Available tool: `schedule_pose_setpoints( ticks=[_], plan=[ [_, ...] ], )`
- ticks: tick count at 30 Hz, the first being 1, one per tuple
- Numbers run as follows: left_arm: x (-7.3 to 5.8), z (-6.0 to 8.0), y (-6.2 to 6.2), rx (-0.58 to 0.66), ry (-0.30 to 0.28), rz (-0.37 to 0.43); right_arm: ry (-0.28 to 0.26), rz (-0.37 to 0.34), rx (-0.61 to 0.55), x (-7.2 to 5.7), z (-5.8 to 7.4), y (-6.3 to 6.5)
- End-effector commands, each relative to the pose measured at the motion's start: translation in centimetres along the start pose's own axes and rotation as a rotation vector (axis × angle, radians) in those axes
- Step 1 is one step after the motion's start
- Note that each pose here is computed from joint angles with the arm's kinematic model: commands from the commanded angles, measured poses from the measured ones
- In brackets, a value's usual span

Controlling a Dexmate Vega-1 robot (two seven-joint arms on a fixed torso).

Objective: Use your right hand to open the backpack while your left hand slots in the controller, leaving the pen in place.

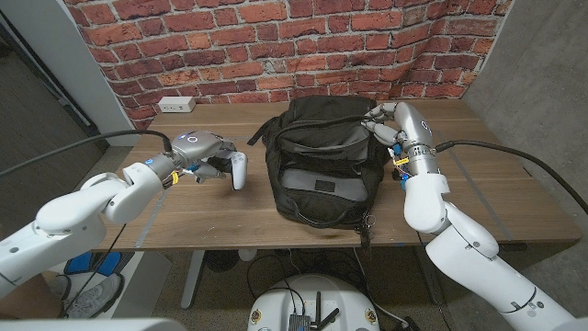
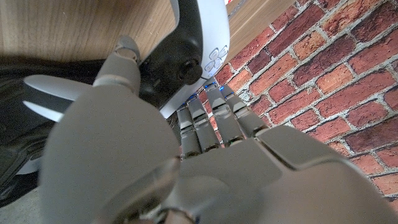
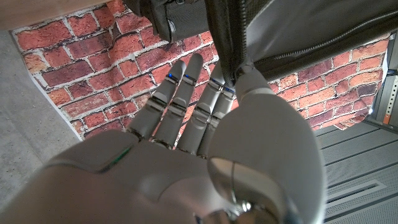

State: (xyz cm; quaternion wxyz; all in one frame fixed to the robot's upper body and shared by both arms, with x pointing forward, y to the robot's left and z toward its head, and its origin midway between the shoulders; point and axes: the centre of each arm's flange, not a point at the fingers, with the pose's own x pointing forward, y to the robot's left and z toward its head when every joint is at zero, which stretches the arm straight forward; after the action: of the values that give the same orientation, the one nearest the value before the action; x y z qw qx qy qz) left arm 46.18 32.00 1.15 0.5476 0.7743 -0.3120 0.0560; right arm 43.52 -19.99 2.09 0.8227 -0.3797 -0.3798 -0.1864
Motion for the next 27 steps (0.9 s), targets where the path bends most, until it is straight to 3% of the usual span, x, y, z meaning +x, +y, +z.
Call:
schedule_pose_setpoints(
  ticks=[1,10,15,27],
  plan=[
    [0.1,0.3,0.5,-0.031,-0.004,0.030,0.002,-0.021,0.002,1.4,0.5,0.0],
    [0.4,0.6,1.1,-0.066,-0.014,0.054,-0.026,-0.034,0.000,2.7,1.0,0.2],
    [0.5,0.9,1.4,-0.124,-0.007,0.093,-0.027,-0.045,0.000,3.1,1.1,0.3],
    [0.5,1.5,1.7,-0.133,-0.025,0.107,-0.039,-0.081,-0.013,3.6,1.2,-0.1]
  ],
)
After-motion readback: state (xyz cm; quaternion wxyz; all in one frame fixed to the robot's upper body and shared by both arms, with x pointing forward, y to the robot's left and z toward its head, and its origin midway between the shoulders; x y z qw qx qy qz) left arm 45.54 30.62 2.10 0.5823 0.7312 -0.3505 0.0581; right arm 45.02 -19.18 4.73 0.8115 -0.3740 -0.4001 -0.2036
